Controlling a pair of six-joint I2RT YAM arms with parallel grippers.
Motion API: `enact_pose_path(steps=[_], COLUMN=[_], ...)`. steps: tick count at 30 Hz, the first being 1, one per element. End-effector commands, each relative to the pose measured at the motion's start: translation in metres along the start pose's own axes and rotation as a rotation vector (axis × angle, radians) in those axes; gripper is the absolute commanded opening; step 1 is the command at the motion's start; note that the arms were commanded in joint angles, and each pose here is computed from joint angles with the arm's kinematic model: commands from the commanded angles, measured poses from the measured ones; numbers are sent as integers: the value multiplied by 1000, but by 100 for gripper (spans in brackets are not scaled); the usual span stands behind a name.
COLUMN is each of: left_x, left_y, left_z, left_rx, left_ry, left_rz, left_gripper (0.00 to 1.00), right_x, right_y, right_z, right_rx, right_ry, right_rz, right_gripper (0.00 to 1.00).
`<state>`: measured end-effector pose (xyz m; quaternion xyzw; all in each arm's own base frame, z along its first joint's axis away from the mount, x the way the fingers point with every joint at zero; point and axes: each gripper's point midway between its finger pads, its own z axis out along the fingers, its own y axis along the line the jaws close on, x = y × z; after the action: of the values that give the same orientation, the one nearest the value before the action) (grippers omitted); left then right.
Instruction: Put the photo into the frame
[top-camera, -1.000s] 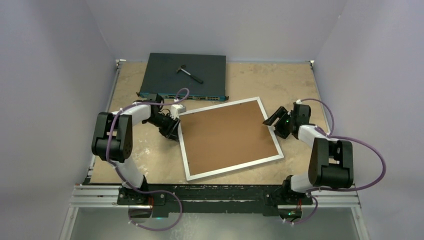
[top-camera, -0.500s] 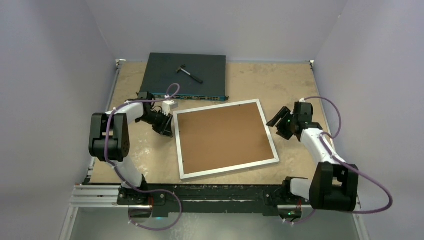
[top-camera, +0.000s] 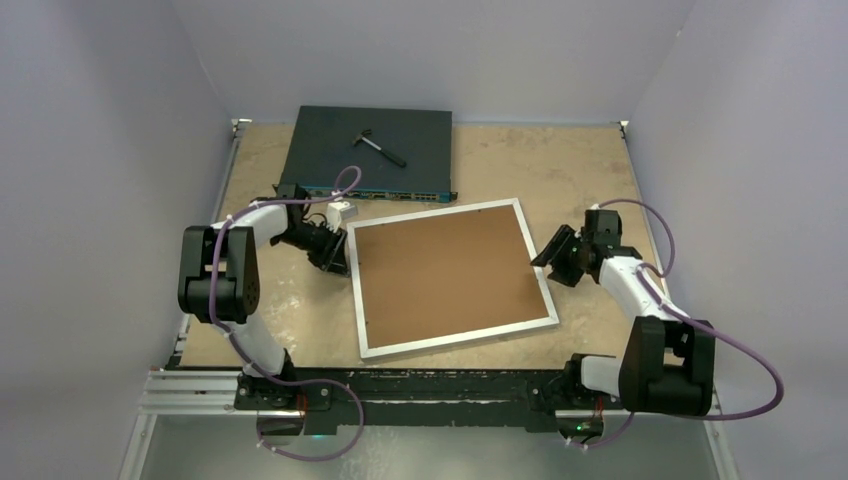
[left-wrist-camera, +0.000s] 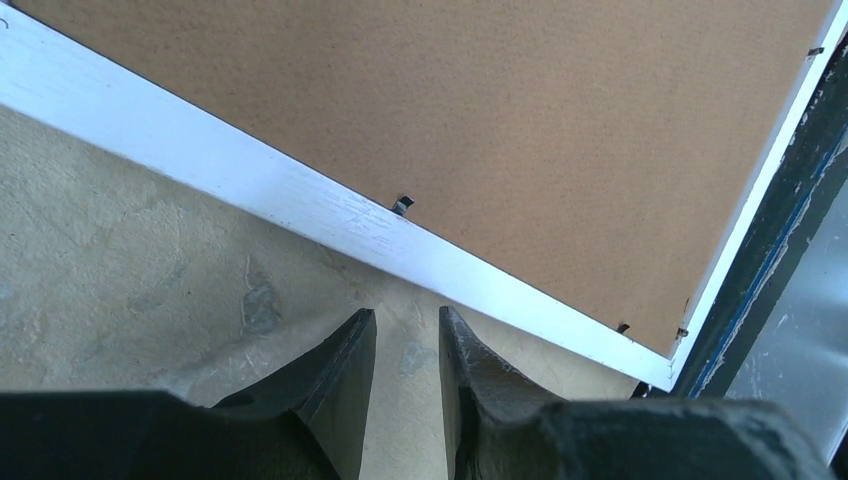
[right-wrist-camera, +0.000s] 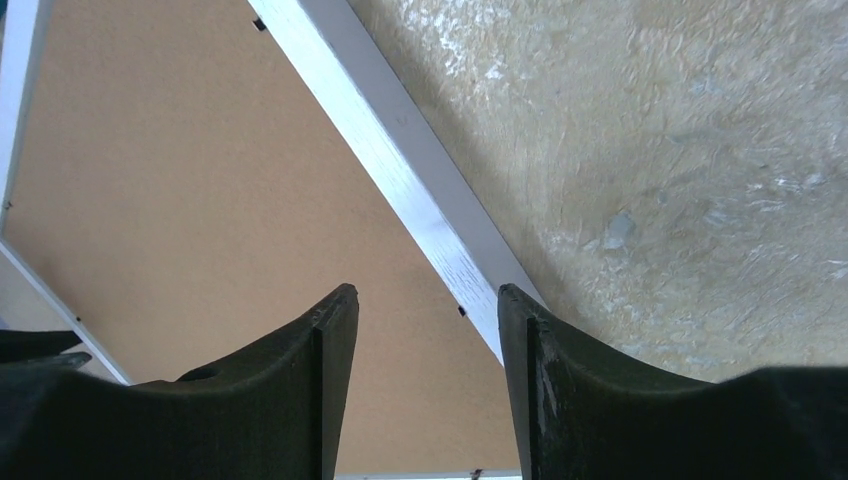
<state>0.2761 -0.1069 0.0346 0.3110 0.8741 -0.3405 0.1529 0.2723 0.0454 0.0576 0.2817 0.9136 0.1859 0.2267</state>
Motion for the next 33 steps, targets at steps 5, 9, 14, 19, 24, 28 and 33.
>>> enact_pose_path(steps=[5,9,14,19,24,28,33], left_x=[-6,-6,-10,-9,-9,-10,-11], left_y=[1,-2,-2,-3,-4,-3,-3], left_z=[8,14,16,17,18,19,18], left_rx=[20,17,9,9,11,9,7], left_ry=[-15,-4,-7,-5,-8,-10,-14], left_rz=[51,63,70,69,70,72,76], left_gripper=[27,27,26,25,25,24,23], right_x=[19,25,28,34,37,36,35], right_y=[5,3,2,-1,-3,-4,-4], right_z=[4,7,8,8,5,3,-1], right_rx=[-78,-82,-83,-77,-69,-53,-41], right_ry=[70,90,98,119,127,129,125], right_rz=[-29,-33,-31,-24,-27,-24,-26], right_gripper=[55,55,55,55,55,55,56])
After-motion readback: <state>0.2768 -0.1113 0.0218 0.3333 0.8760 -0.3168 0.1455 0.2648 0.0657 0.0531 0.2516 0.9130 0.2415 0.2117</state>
